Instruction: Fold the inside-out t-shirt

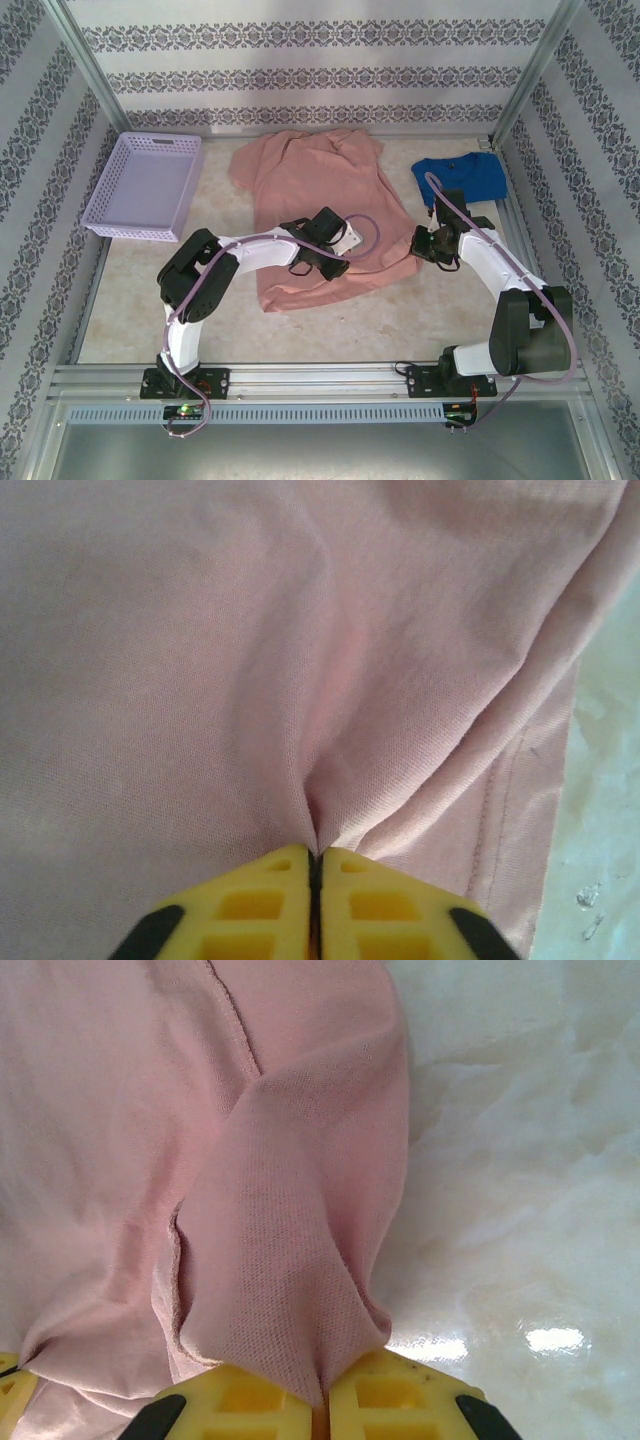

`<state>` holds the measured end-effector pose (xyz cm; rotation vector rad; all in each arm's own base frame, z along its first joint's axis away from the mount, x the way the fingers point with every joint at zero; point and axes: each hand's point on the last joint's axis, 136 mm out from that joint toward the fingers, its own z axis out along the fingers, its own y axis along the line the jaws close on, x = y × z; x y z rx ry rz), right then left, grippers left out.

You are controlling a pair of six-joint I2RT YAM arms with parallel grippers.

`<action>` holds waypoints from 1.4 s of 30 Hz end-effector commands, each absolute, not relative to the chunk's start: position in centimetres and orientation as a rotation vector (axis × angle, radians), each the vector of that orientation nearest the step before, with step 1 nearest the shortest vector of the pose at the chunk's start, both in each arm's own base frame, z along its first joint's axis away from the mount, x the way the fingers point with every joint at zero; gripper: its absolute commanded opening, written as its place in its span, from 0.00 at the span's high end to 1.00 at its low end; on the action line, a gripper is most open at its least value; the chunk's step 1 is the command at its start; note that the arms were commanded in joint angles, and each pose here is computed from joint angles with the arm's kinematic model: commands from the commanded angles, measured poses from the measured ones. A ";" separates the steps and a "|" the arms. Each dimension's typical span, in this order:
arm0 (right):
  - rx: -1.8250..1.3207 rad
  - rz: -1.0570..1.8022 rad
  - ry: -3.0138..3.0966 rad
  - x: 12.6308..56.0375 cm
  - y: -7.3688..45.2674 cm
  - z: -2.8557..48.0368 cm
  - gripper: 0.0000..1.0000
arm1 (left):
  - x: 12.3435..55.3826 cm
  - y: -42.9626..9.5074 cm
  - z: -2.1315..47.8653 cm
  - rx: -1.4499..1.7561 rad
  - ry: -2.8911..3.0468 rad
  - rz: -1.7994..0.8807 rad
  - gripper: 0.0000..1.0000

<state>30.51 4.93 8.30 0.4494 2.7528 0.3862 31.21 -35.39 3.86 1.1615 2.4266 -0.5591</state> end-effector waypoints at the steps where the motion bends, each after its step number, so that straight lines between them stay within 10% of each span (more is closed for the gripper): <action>1: 0.451 0.350 2.760 29.9 4.3 8.2 0.88 | 31.5 -35.3 4.4 1.146 2.441 -0.595 0.98; 15: 0.201 0.184 2.574 29.4 5.6 12.3 0.51 | 31.0 -34.7 9.8 0.893 2.444 -0.842 0.98; 22: -0.205 0.796 2.351 26.7 18.5 13.0 0.55 | 33.7 -33.3 12.3 0.585 2.470 -0.981 1.00; 29: -0.484 0.602 2.023 26.9 26.1 11.0 0.74 | 35.3 -31.3 16.6 0.328 2.460 -1.135 1.00; 42: -0.658 0.289 1.894 32.2 29.5 5.6 0.82 | 34.0 -29.6 23.7 0.426 2.424 -1.064 1.00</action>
